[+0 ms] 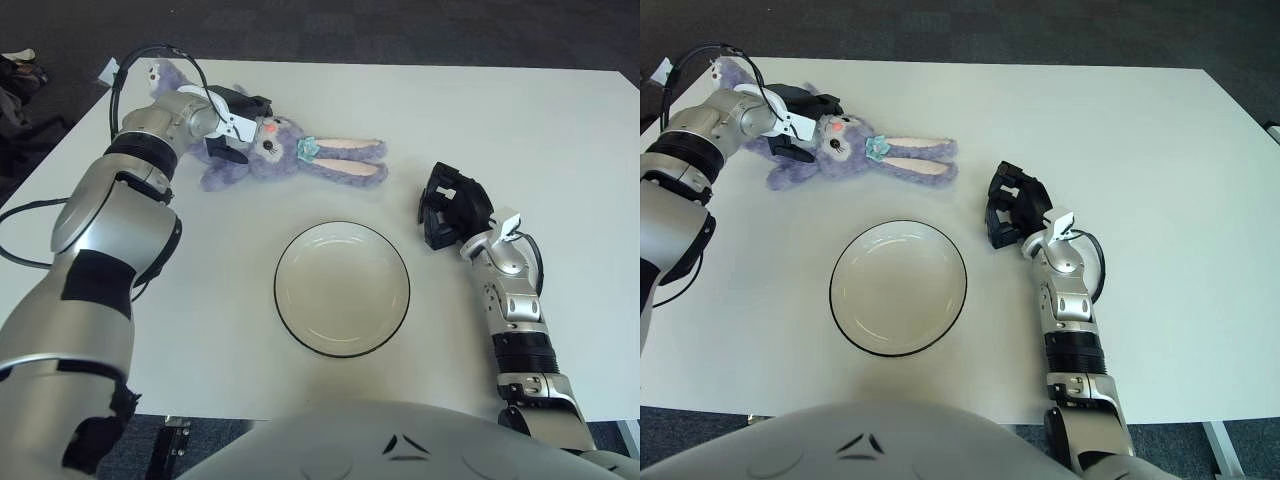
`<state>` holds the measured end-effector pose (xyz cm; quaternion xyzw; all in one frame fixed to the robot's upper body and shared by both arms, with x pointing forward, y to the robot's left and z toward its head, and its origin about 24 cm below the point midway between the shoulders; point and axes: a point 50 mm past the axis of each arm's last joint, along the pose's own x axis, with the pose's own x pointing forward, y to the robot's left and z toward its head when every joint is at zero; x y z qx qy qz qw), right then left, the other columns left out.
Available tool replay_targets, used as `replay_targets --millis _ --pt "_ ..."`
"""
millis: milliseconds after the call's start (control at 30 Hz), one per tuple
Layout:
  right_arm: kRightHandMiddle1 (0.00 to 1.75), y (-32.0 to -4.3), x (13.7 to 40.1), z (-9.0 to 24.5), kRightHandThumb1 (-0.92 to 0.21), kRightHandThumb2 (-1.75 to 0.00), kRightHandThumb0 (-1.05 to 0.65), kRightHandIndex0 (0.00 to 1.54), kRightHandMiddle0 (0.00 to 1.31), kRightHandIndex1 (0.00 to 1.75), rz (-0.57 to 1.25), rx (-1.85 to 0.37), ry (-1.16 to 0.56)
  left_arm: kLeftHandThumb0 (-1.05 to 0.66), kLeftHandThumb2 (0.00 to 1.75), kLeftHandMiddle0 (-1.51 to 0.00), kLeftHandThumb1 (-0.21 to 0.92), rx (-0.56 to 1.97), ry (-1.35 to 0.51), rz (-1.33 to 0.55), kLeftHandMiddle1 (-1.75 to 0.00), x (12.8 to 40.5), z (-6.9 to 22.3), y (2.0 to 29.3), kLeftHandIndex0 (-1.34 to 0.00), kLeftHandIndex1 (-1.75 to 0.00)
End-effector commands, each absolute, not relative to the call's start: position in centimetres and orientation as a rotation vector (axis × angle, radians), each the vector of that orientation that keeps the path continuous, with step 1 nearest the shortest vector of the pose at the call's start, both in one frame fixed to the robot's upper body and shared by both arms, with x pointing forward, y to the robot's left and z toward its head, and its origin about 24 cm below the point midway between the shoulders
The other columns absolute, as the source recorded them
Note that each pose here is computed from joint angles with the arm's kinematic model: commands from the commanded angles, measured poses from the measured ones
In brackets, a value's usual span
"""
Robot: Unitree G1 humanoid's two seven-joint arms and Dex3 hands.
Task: Put the doll into the plate.
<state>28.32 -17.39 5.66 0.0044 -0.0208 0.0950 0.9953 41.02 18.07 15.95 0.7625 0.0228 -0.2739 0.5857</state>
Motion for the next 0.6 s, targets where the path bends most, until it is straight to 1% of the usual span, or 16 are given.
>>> replay_targets --millis 0,67,267,567 --pt "1.75 -17.9 27.2 2.6 0.09 -1.75 -0.01 0.92 0.7 1.67 0.182 0.016 0.115 -0.57 0.97 -0.15 0.32 1.834 0.142 -0.676 -0.97 41.0 15.2 18.3 0.0 -0.42" --pt "1.75 -17.9 27.2 2.6 0.09 -1.75 -0.01 0.92 0.7 1.67 0.185 0.014 0.114 -0.57 0.96 -0.14 0.34 1.851 0.149 -0.68 -0.91 41.0 15.2 18.2 0.0 -0.37" --pt "1.75 -17.9 27.2 2.6 0.08 -1.75 -0.01 0.91 0.7 1.68 0.209 -0.005 0.094 -0.58 0.94 -0.11 0.36 1.892 0.163 -0.691 -0.85 41.0 14.9 17.8 0.0 -0.31" --pt "1.75 -17.8 27.2 2.6 0.07 -1.75 -0.01 0.87 0.7 1.74 0.238 -0.041 0.061 -0.53 0.96 -0.09 0.34 1.963 0.15 -0.691 -0.81 41.0 14.0 17.4 0.0 -0.26"
